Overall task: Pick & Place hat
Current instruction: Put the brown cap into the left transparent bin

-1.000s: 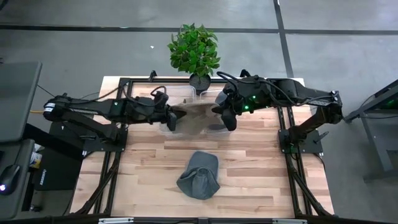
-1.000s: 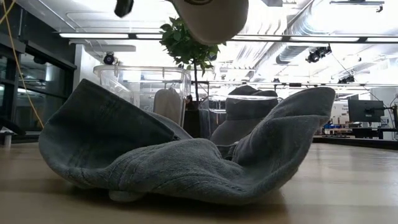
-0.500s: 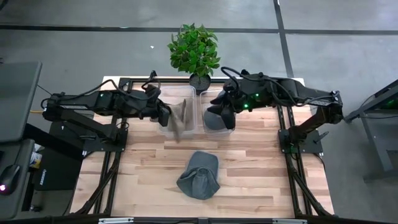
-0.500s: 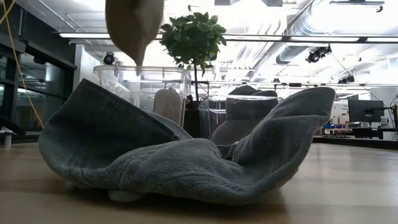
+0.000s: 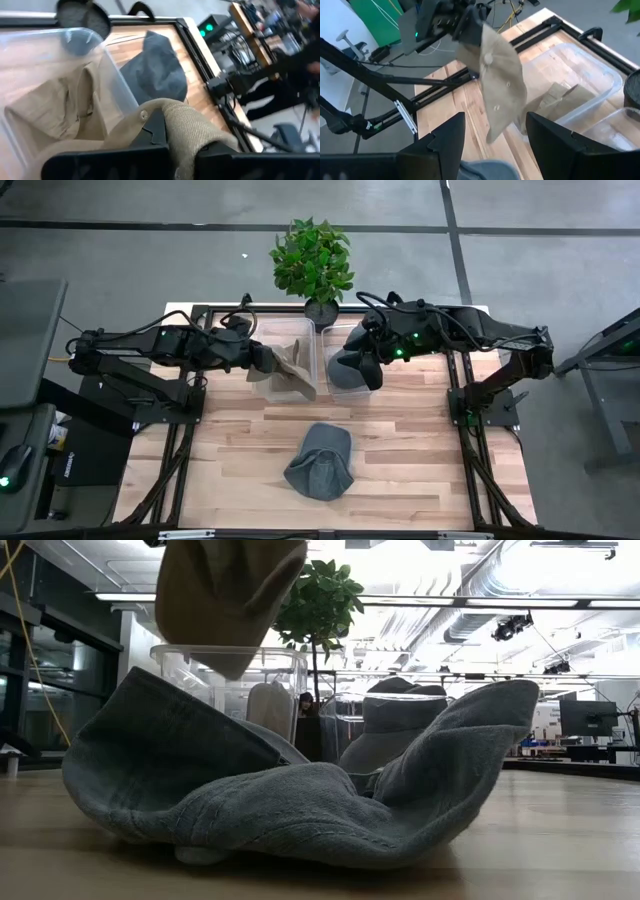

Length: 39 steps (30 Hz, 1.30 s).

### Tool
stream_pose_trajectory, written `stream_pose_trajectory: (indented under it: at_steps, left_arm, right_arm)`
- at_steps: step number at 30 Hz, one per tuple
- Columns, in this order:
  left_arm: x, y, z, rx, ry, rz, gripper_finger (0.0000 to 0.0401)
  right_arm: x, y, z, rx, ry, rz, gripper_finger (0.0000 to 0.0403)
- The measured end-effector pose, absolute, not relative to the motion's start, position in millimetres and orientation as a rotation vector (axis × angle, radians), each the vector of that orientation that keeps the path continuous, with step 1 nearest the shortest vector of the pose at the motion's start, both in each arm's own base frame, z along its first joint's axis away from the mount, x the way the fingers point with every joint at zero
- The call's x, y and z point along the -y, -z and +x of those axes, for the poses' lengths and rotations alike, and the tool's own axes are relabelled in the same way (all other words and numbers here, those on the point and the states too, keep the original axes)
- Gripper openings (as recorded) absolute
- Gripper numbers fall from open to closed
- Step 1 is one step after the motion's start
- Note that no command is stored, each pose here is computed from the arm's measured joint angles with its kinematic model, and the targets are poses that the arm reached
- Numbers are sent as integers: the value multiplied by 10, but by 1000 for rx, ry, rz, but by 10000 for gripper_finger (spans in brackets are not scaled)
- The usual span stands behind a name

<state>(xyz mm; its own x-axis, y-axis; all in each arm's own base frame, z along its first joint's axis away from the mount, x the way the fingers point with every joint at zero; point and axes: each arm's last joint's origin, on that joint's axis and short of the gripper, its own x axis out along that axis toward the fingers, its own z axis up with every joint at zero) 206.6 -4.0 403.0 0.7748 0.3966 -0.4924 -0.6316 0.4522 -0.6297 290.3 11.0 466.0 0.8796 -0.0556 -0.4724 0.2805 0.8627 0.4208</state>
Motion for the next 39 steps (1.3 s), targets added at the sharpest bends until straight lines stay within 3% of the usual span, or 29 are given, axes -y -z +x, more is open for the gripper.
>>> stream_pose_trajectory:
  at_steps: [21,39]
  left_arm:
    - [-387,-4059,2071,-208,-682,-1237,0]
    - [-591,-3828,2341,-293,-757,-1283,0]
  right_arm:
    - [-138,-4614,2874,-516,211,495,204]
    - [-130,-4598,2864,-526,243,494,204]
